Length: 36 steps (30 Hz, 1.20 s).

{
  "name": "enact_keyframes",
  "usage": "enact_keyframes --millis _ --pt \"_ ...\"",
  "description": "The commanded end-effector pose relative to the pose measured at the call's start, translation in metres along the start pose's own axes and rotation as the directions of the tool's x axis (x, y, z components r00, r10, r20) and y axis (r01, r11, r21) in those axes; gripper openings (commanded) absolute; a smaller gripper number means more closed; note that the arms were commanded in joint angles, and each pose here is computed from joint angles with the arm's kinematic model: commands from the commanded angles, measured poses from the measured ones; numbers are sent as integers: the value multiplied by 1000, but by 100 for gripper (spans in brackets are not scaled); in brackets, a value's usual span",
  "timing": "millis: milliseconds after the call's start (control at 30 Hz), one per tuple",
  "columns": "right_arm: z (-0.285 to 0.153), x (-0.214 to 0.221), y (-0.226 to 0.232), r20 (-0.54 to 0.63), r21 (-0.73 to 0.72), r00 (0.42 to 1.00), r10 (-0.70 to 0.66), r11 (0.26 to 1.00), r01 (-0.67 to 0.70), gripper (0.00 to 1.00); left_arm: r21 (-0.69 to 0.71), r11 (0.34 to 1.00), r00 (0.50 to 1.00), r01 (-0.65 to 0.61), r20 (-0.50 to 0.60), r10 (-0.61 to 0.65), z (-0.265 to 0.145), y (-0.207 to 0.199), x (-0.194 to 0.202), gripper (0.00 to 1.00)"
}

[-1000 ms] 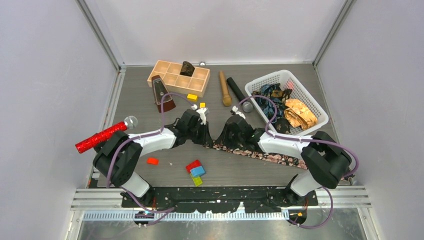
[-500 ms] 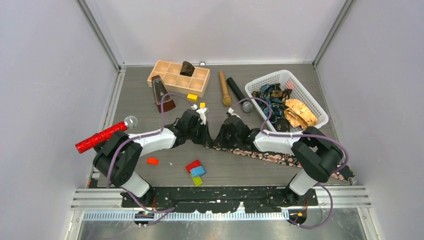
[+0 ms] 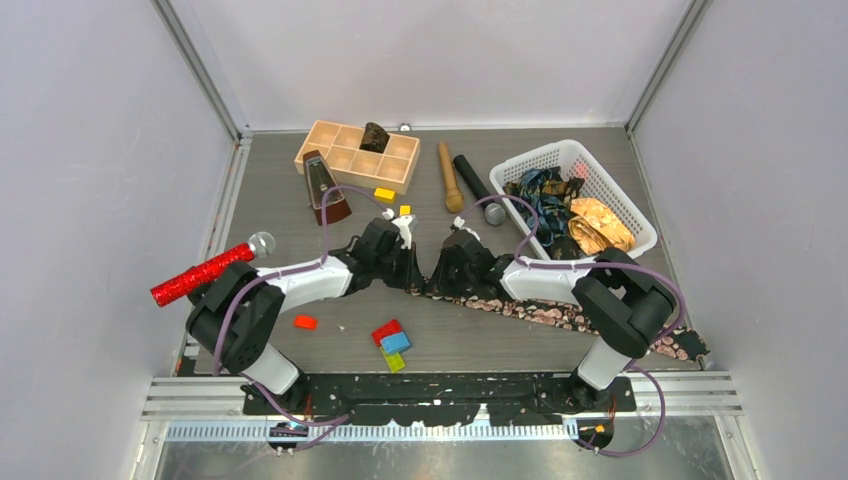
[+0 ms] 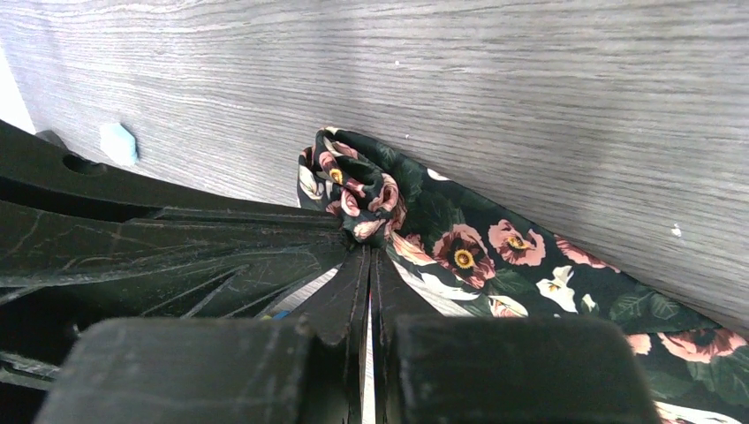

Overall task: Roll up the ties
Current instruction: Roll the tie at the center of the board.

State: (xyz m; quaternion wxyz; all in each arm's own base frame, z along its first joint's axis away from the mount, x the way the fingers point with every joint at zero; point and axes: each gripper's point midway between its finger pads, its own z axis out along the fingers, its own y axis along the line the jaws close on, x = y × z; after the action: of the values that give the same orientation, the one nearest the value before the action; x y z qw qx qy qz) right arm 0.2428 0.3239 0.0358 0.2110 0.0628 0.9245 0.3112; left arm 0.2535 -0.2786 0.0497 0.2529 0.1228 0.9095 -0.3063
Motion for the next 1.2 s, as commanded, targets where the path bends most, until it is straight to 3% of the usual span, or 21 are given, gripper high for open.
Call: enact_keyframes --millis 0,667,833,900,1067,1167 --pt "1 -18 5 58 21 998 -2 1000 0 6 43 999 998 -22 53 20 -5 -14 -17 0" --pt "1 -17 3 57 27 998 5 1000 -6 6 44 998 996 -43 75 39 -16 -19 -24 1" --pt "0 -17 3 61 22 998 7 1000 -8 6 49 998 998 -36 62 33 -13 -18 -21 24" --pt "-1 -18 4 62 19 998 5 1000 -7 6 51 998 997 -35 63 32 -12 -18 -20 27" --pt "-9 -21 9 73 9 997 3 1000 -3 6 50 998 997 -33 66 29 -12 -18 -21 22" --pt "-16 -29 9 106 25 994 -6 1000 3 6 49 998 998 -29 65 26 -12 -18 -20 13"
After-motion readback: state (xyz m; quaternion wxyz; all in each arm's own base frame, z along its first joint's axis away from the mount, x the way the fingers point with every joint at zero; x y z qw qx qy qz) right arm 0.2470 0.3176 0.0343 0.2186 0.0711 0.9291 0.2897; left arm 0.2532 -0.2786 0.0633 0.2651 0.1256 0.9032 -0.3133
